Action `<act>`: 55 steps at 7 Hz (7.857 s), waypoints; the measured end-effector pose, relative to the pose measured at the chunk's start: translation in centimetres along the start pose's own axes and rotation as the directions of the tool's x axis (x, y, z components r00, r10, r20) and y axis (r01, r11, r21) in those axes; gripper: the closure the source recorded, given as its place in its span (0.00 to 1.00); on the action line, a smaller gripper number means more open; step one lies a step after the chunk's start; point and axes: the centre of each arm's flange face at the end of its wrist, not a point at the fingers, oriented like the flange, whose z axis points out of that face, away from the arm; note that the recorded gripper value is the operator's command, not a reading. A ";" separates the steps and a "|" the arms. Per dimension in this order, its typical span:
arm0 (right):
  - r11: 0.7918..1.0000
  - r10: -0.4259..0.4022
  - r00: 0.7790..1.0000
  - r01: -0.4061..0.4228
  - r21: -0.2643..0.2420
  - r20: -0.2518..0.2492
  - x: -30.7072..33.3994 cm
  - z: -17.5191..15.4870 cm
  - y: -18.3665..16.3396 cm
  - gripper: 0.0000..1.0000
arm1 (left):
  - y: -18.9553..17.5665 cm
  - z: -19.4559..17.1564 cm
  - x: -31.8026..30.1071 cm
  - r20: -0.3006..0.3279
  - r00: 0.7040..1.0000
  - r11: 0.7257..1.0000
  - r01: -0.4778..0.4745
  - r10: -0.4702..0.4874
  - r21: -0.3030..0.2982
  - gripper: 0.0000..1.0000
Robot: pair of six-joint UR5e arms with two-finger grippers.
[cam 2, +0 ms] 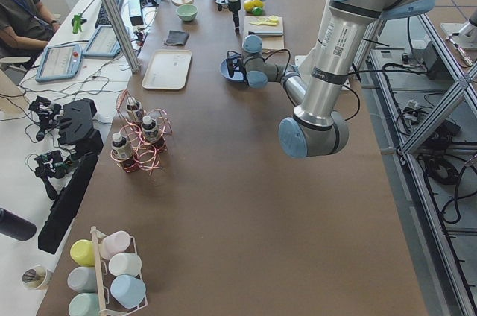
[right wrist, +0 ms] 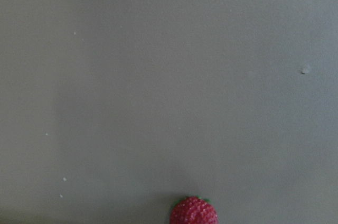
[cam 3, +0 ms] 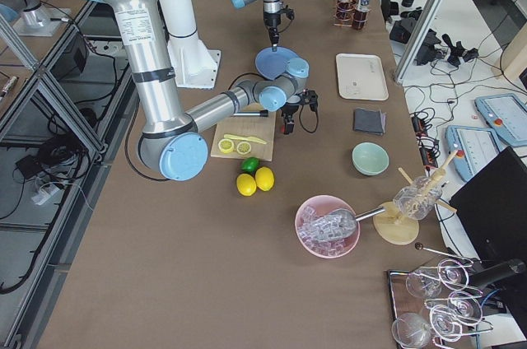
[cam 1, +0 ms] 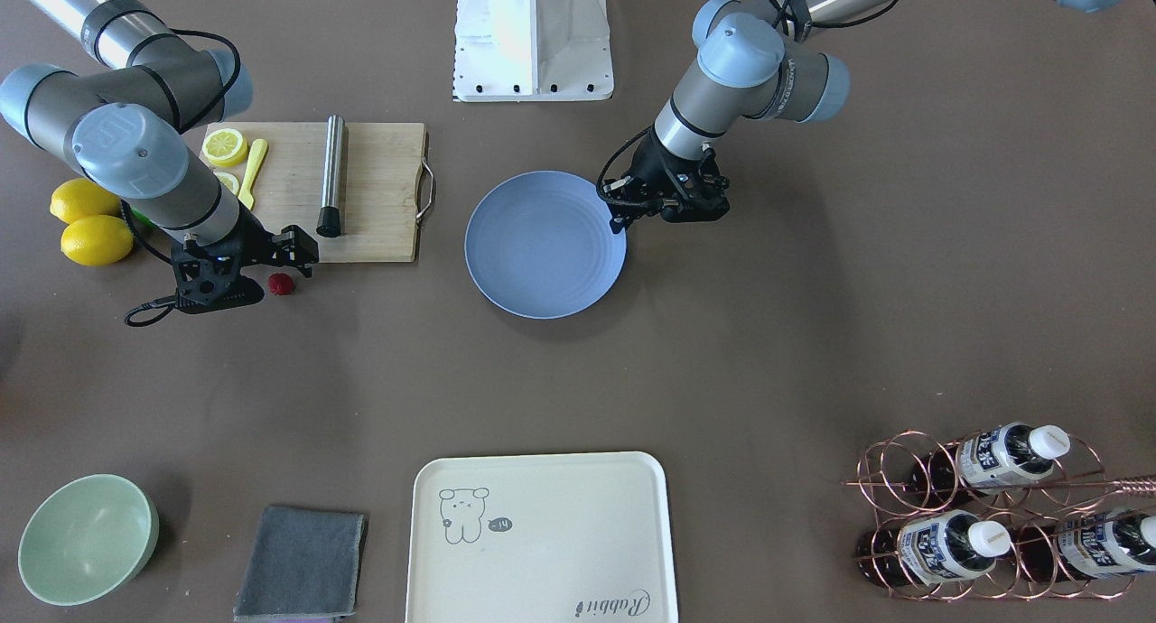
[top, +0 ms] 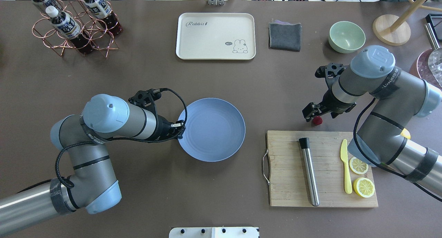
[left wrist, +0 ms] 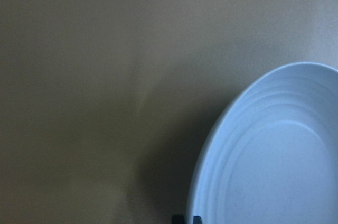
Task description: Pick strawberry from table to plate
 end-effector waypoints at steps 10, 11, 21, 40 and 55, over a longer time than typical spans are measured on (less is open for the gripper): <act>1.000 -0.002 0.995 -0.001 0.025 0.103 -1.6 -5.5 -1.5 1.00 | -2.0 -4.0 1.2 0.002 1.000 0.999 0.004 -0.004 0.034 0.03; 0.999 0.010 0.994 -0.014 0.032 0.113 -4.2 -7.6 -2.3 1.00 | -3.8 -6.3 1.1 0.026 1.000 0.999 -0.014 0.012 0.046 0.03; 0.979 0.137 0.983 -0.154 0.137 0.125 -32.6 -1.4 0.0 1.00 | -20.7 -21.7 -22.9 0.266 0.913 0.946 -0.323 0.308 0.014 0.03; 0.996 -0.065 0.998 0.065 0.057 -0.005 25.0 -19.5 -4.3 0.00 | -27.7 -34.5 -34.5 0.314 0.868 0.918 -0.395 0.384 -0.032 0.03; 0.999 -0.048 0.998 0.048 0.009 -0.040 52.8 -19.4 4.1 0.00 | -25.1 -37.0 -45.4 0.288 0.921 0.965 -0.258 0.262 -0.050 0.03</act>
